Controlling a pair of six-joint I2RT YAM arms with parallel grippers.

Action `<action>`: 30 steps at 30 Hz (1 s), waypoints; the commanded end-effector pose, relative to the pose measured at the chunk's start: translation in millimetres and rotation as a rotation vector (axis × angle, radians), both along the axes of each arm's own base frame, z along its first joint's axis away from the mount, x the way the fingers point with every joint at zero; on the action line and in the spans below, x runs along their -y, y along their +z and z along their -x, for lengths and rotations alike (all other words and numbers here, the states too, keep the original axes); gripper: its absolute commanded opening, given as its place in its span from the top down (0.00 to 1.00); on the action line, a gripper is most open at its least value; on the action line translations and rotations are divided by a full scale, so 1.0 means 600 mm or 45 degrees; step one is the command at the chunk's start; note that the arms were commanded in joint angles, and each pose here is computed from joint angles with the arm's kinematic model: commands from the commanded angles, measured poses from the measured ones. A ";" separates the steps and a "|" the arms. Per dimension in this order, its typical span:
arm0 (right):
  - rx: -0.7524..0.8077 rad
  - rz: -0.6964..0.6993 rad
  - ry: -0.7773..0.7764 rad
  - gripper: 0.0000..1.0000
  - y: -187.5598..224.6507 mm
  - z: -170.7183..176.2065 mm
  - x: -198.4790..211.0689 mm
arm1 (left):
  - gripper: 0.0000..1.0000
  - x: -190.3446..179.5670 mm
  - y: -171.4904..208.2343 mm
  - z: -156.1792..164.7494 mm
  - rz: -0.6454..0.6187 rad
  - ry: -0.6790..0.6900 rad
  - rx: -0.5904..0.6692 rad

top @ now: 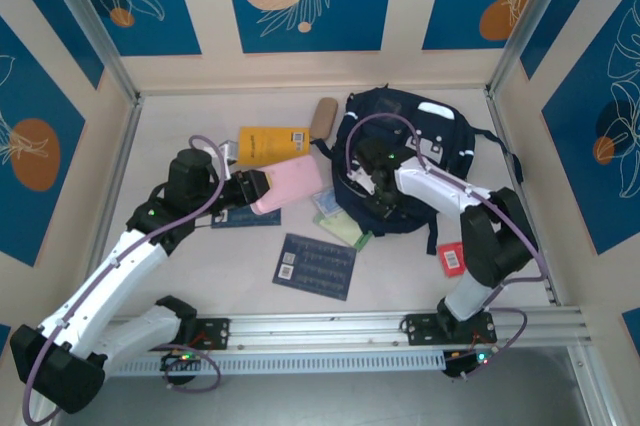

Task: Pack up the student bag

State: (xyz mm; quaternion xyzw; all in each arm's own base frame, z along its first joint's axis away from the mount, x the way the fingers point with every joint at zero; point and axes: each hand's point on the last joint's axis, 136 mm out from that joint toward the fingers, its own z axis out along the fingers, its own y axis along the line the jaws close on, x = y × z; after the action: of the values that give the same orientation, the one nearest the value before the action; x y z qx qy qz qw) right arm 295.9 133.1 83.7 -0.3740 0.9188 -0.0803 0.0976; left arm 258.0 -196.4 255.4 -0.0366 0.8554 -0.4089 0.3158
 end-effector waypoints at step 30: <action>0.496 -1.306 -0.987 1.00 0.481 -0.157 0.069 | 0.79 0.040 0.120 -0.046 0.167 -0.058 0.115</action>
State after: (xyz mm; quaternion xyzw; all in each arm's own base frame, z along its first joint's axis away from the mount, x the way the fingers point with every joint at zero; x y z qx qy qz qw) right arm 380.7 93.8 315.5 0.0570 0.9097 0.2221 0.3462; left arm 279.4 -211.8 282.2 -0.0381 0.8497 -0.4252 0.3096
